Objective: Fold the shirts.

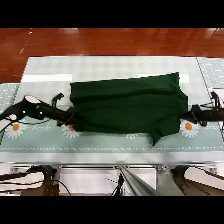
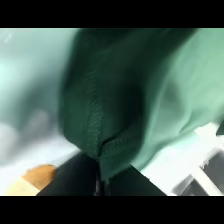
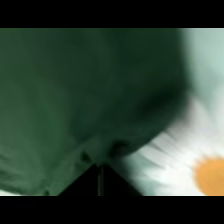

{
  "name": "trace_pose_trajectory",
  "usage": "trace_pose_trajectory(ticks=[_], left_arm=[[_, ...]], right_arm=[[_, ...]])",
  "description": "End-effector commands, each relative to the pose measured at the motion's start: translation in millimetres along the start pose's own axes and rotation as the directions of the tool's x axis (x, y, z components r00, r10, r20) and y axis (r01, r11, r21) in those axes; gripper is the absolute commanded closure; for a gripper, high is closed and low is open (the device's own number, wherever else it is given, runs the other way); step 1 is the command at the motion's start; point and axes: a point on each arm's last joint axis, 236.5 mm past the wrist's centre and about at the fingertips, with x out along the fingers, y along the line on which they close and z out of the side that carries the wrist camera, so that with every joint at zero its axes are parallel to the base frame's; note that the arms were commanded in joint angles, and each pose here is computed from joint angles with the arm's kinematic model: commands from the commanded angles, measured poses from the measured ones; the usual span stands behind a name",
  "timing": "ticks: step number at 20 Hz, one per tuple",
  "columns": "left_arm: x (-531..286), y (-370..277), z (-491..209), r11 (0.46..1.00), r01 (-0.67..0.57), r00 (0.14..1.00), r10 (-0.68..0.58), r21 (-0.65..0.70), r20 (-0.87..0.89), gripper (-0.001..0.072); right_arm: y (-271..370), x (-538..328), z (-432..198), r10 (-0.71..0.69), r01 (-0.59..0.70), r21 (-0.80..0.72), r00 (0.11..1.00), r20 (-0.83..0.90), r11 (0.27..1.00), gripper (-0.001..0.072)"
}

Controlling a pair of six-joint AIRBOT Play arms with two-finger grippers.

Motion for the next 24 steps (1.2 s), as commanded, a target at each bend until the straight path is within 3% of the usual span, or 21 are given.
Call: trace_pose_trajectory(ticks=[1,4,8,15,22,24], left_arm=[[-45.6,-58.3,27.7,0.988,0.094,0.99,-0.105,0.118,0.091,0.0691],[-95.8,-86.3,70.6,0.975,0.081,0.962,-0.131,0.207,0.24,0.0691],[-124.3,-92.3,118.1,0.974,0.049,0.914,-0.133,0.222,0.383,0.0691],[-98.2,-87.3,189.6,0.977,0.142,0.901,-0.194,0.158,0.389,0.069],[-87.2,-103.0,256.4,0.953,0.252,0.861,-0.3,0.168,0.411,0.0688],[-72.3,-94.4,258.8,0.955,0.259,0.871,-0.296,0.145,0.392,0.0647]], right_arm=[[58.9,-8.1,36.6,0.039,-0.027,-0.183,0.997,0.065,0.983,0.0686],[110.2,-21.8,93.7,0.023,0.063,-0.329,0.968,0.25,0.942,0.0687],[143.8,-45.7,169.2,0.041,0.144,-0.332,0.87,0.491,0.932,0.0688],[134.7,15.0,221.2,0.017,0.15,-0.27,0.848,0.53,0.951,0.0688],[111.8,45.1,229.9,-0.02,0.163,-0.229,0.853,0.522,0.96,0.0688],[107.6,50.6,228.9,-0.026,0.161,-0.222,0.859,0.511,0.962,0.0687]])
